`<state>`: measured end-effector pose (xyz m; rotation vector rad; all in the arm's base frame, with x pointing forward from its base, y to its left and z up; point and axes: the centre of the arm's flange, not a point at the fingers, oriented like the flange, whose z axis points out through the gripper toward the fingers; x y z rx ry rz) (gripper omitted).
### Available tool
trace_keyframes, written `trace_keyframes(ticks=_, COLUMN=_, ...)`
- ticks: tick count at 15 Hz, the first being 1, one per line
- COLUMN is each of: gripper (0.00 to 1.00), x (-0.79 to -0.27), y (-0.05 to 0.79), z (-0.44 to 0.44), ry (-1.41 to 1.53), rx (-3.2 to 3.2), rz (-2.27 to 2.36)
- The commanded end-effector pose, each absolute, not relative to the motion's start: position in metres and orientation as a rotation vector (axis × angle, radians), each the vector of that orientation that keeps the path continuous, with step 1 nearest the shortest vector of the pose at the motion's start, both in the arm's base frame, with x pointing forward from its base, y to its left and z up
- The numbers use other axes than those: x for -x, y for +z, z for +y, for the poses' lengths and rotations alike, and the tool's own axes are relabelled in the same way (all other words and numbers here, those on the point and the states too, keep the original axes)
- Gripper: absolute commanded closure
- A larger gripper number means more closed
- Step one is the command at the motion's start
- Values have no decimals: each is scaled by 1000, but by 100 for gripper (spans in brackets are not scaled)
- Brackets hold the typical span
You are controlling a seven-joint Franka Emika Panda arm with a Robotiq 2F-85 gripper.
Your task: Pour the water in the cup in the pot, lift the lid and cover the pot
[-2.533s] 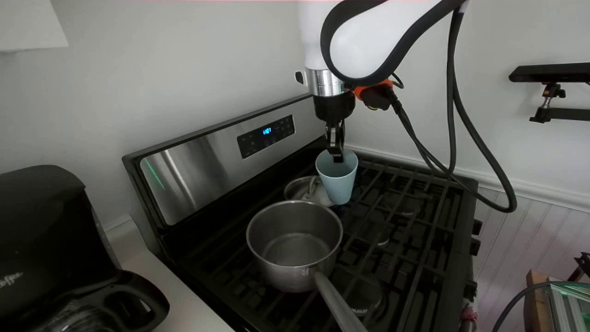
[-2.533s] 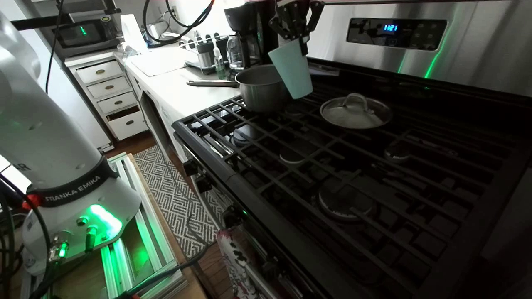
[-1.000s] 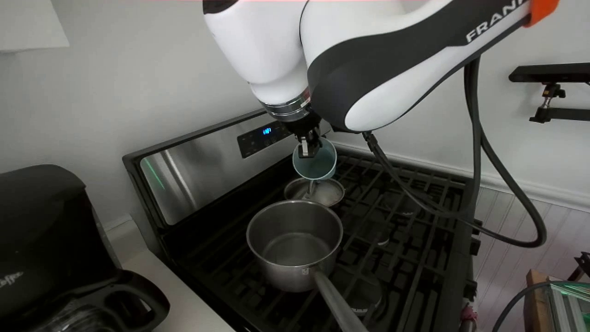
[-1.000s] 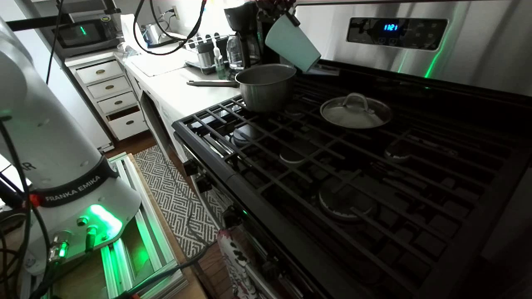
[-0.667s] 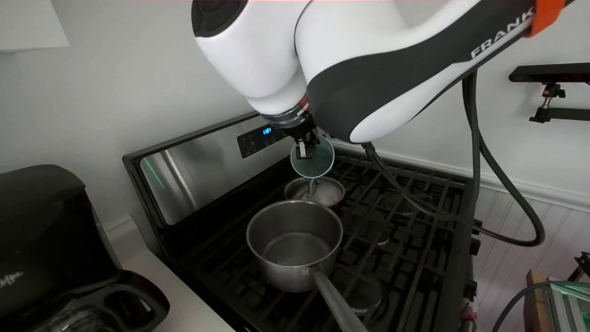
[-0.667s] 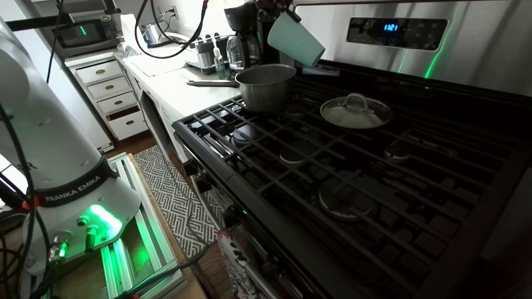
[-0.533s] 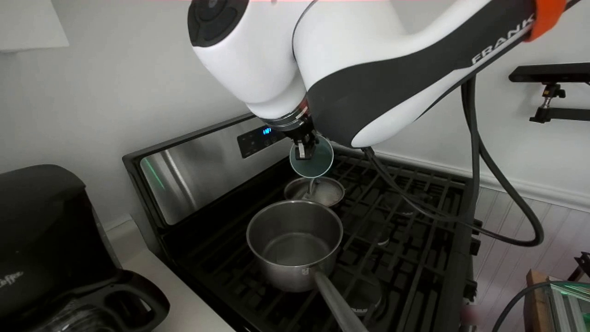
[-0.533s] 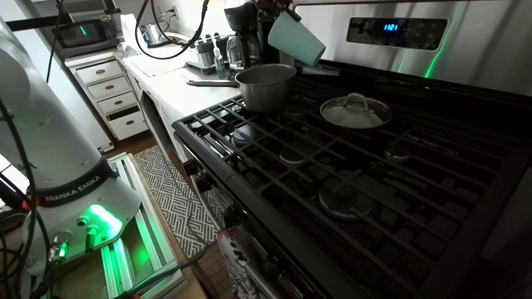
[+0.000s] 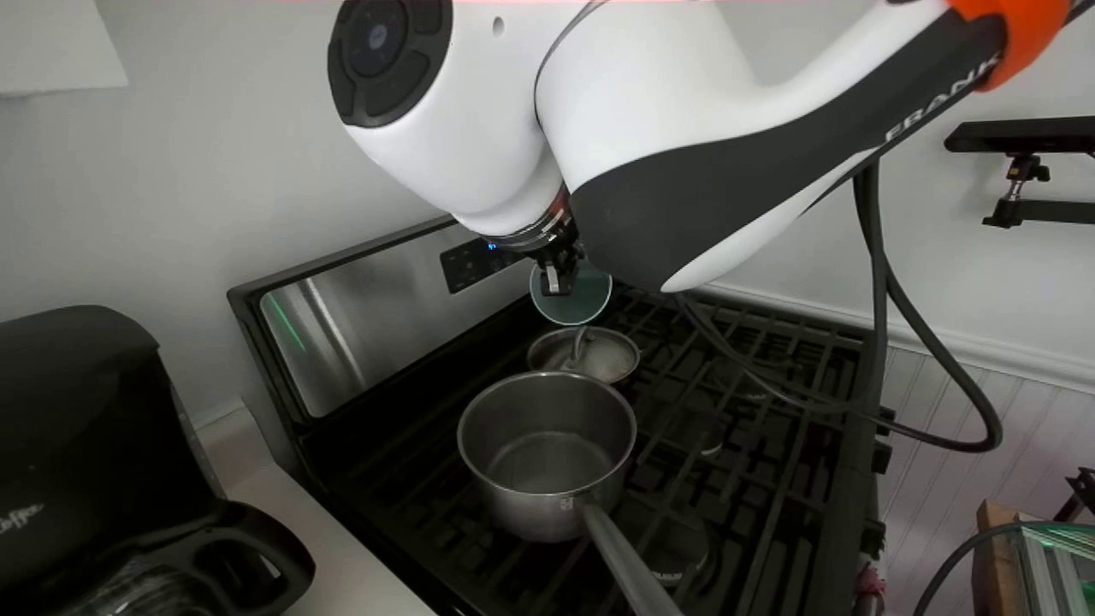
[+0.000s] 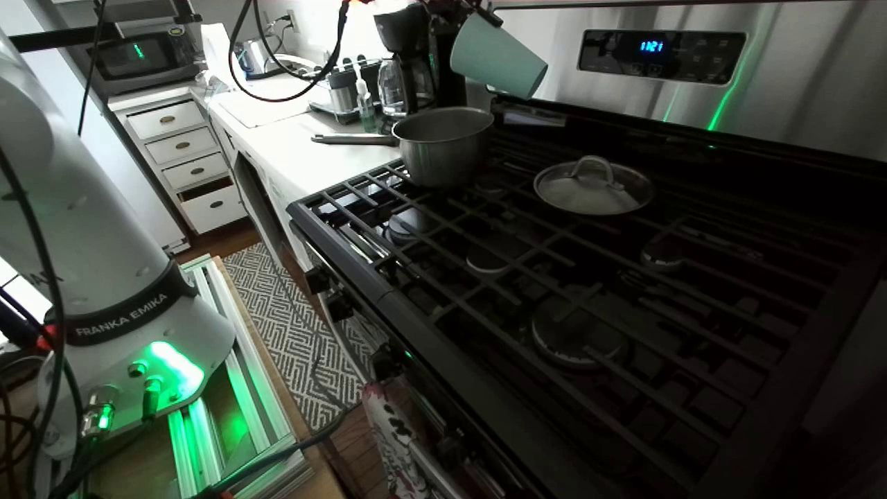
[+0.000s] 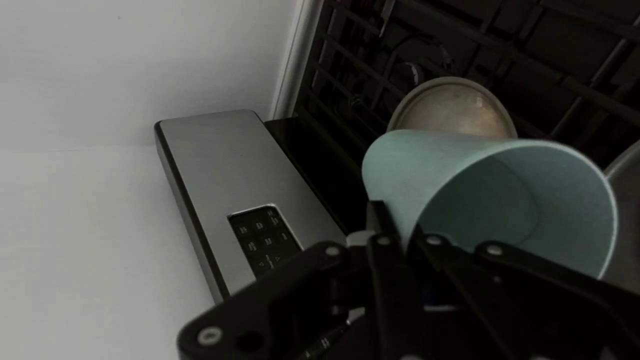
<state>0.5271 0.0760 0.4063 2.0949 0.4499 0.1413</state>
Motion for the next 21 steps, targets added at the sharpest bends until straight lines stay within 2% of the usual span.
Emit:
trace_keyframes(ticks=1, gripper=99, x=-528, y=407, z=83, ry=171, rx=-2028, rz=431)
trace_keyframes(ticks=21, gripper=99, x=-528, y=402, z=101, ry=238, rx=-1900, rz=367)
